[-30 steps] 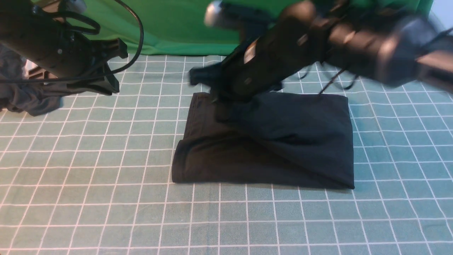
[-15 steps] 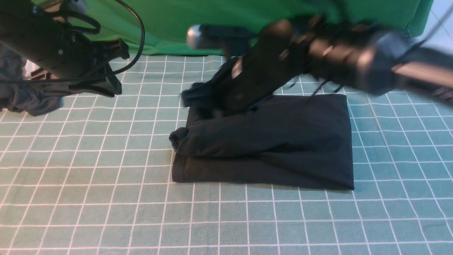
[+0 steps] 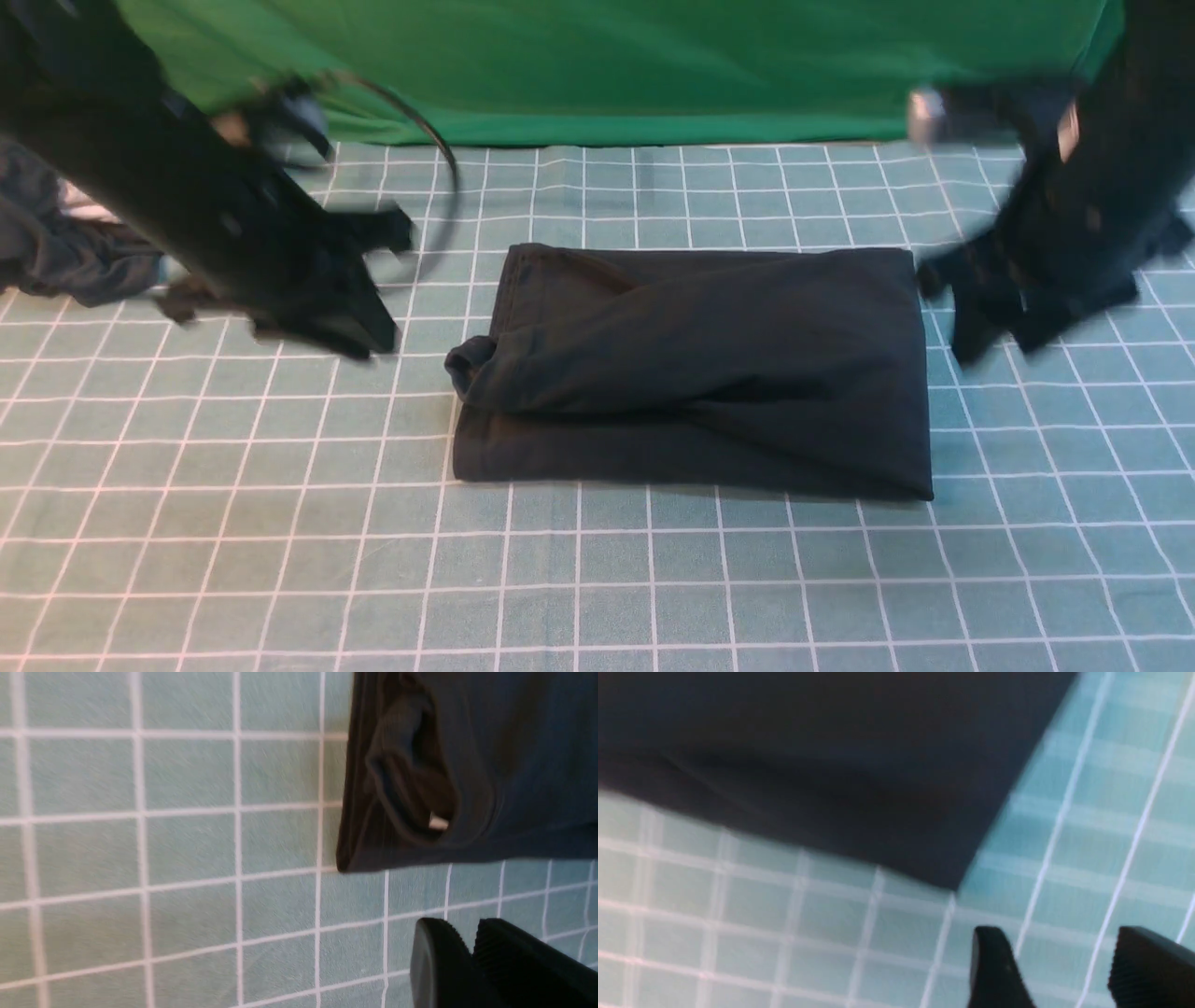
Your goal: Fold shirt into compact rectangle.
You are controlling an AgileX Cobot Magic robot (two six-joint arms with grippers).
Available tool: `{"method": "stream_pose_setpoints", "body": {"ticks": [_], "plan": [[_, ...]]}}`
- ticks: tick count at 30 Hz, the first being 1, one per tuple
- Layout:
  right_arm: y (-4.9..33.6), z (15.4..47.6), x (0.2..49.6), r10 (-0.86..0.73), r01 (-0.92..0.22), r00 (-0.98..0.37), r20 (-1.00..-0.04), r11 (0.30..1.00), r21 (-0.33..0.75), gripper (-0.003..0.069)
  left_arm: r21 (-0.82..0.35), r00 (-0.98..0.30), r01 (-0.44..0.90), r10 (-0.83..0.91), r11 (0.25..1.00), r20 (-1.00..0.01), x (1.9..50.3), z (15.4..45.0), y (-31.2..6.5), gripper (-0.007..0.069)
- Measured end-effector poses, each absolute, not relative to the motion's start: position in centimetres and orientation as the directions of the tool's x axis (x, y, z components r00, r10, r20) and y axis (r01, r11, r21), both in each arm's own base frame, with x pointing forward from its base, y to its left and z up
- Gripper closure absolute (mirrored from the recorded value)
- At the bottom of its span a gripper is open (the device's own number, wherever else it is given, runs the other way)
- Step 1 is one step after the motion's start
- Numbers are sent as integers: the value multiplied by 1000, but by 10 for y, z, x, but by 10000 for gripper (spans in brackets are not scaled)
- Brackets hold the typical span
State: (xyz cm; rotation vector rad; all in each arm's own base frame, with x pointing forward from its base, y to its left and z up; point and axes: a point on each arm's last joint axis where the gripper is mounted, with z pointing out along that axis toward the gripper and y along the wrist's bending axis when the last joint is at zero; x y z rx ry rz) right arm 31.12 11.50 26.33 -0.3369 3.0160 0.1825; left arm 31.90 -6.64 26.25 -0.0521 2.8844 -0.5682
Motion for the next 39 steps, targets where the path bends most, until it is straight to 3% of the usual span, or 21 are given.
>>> {"method": "stream_pose_setpoints", "body": {"ticks": [5,8,13,17,18,20,23,29,31,39], "plan": [[115,209,294,-161,-175,-983,-84,967,188,202,-363,-989,30,-25,931,-147,307,229,-90,430],[116,182,292,-156,-183,-977,-145,963,197,133,-361,-988,39,-20,932,-156,306,224,-95,336],[117,159,301,-126,-167,-970,-207,967,191,129,-366,-987,13,-47,931,-154,307,225,-96,225],[118,153,304,-141,-181,-967,-213,966,185,215,-366,-987,13,-47,931,-154,307,225,-96,201],[118,152,304,-156,-197,-964,-215,964,180,275,-366,-987,13,-47,931,-154,307,225,-96,199],[118,152,302,-209,-246,-956,-207,954,172,501,-366,-990,14,-39,930,-136,306,225,-96,195],[117,153,300,-242,-274,-951,-190,948,162,599,-369,-995,28,-9,929,-98,305,233,-97,194],[107,169,288,-307,-319,-943,-128,943,91,622,-349,-993,66,27,935,-114,313,262,-97,193],[100,173,282,-321,-324,-945,-64,945,39,622,-351,-991,68,22,934,-132,317,271,-98,193],[89,173,281,-312,-310,-950,-16,948,-66,620,-353,-988,66,10,933,-156,320,275,-99,193]]}}
